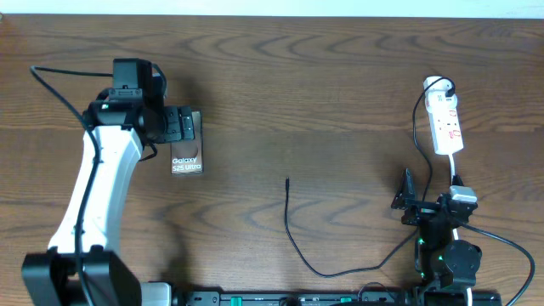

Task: Plug charger to phone and switch on socket
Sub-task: 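Move the left gripper forward over the Galaxy phone, then lower the left gripper and close it on the phone's sides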

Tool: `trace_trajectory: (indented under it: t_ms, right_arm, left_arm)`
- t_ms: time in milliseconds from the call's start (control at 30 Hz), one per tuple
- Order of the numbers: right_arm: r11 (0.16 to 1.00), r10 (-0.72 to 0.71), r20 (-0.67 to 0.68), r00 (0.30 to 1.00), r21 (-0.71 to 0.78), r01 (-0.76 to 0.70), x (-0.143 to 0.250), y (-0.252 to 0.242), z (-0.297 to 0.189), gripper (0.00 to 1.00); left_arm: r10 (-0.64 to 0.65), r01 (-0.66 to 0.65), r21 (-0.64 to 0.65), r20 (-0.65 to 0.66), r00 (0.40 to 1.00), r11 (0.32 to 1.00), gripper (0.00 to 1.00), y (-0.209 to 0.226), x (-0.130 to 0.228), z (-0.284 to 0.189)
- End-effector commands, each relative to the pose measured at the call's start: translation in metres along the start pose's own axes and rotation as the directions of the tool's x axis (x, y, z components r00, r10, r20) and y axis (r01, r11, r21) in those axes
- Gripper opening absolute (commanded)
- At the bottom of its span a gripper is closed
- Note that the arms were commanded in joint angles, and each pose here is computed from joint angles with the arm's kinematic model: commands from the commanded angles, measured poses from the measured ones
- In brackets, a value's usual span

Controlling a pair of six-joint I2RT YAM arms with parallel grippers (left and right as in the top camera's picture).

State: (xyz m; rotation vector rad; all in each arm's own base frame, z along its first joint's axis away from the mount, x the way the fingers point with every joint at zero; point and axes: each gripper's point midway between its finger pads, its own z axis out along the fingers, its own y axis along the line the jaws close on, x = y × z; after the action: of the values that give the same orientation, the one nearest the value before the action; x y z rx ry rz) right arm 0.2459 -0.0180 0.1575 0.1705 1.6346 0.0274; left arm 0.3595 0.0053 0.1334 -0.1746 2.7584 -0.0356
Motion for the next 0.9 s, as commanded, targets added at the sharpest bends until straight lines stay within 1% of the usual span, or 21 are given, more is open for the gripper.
trace_trajectory:
  t_ms: [0,100,233,367,500,700,867]
  right_arm:
    - [1.000,-0.007,0.002,1.000,0.002,0.007,0.000,0.000,0.000,0.99]
    - [1.000,-0.007,0.002,1.000,0.002,0.007,0.000,0.000,0.000,0.99]
    - [1.000,-0.007,0.002,1.000,0.002,0.007,0.000,0.000,0.000,0.99]
    - [1.000,-0.007,0.002,1.000,0.002,0.007,0.000,0.000,0.000,0.99]
    - [1.000,-0.007,0.002,1.000,0.002,0.007,0.000,0.000,0.000,0.99]
    - [1.000,-0.007,0.002,1.000,0.002,0.007,0.000,0.000,0.000,0.99]
    - [1.000,-0.007,0.002,1.000,0.002,0.007,0.000,0.000,0.000,0.99]
  left_arm:
    - [0.020,-0.021,-0.025,-0.073,0.997,0.999,0.98,0.003,0.005,0.024]
    - [0.055,-0.059,-0.026,-0.133,0.990,0.998,0.98,0.004,0.012,0.047]
    - [0.062,-0.066,-0.024,-0.142,0.988,0.998,0.98,0.003,0.011,0.060]
    - [0.098,-0.092,0.048,-0.117,0.988,0.995,0.98,-0.009,0.006,0.062]
    - [0.096,-0.092,0.043,-0.100,0.990,0.995,0.98,-0.008,0.001,0.066]
    - [0.095,-0.091,0.028,-0.151,0.984,0.995,0.98,-0.005,0.010,0.078]
    - [0.091,-0.088,0.028,-0.148,0.985,0.996,0.98,-0.005,0.010,0.078]
